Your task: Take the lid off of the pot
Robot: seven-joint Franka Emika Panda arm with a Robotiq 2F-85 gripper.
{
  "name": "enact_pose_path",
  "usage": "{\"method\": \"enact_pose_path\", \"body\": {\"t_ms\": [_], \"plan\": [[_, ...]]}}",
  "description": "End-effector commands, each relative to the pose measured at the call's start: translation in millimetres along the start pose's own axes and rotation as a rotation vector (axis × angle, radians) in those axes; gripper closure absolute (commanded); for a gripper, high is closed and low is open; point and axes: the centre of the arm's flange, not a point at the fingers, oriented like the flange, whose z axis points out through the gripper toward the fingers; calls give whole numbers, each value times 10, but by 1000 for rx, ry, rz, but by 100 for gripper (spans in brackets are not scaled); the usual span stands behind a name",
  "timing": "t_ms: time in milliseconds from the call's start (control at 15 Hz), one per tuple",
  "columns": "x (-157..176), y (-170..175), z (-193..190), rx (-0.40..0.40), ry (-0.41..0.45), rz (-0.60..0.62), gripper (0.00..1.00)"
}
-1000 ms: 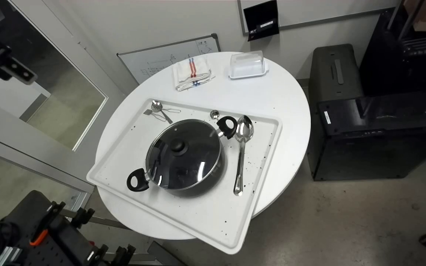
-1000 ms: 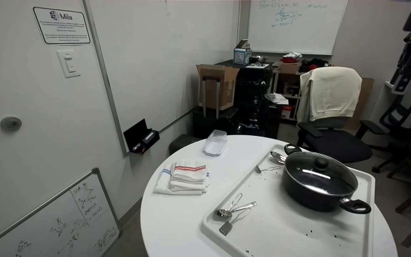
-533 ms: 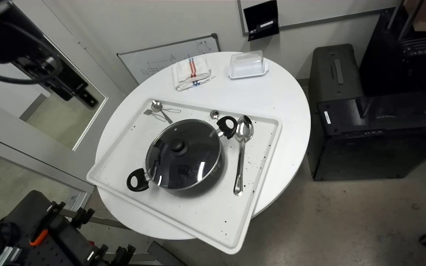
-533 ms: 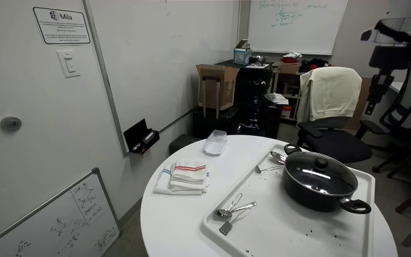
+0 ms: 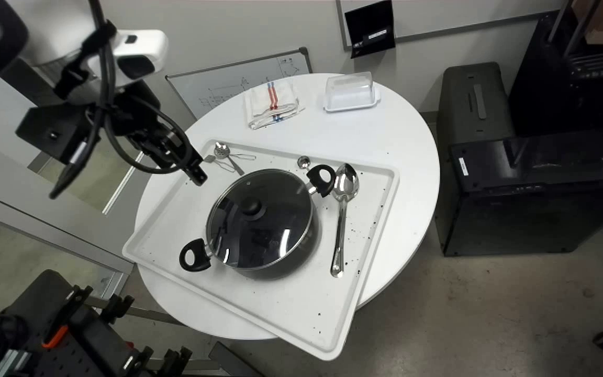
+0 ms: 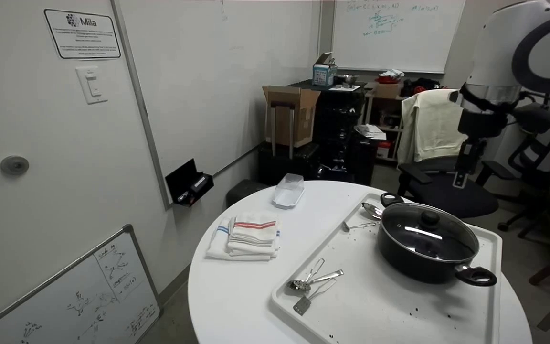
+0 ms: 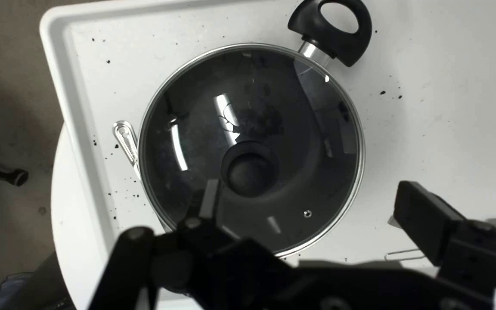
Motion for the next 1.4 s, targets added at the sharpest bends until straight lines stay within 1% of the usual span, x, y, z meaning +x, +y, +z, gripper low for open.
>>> {"method": "enact_pose_path", "body": {"t_ms": [0, 200, 667, 1067, 1333], "plan": [[294, 144, 400, 1, -7, 6, 0], [418, 219, 685, 0, -8, 21, 0], [619, 283, 1150, 1, -10, 41, 0], [678, 246, 1406, -8, -15, 31, 0], [659, 201, 1469, -11, -13, 18, 0]]}}
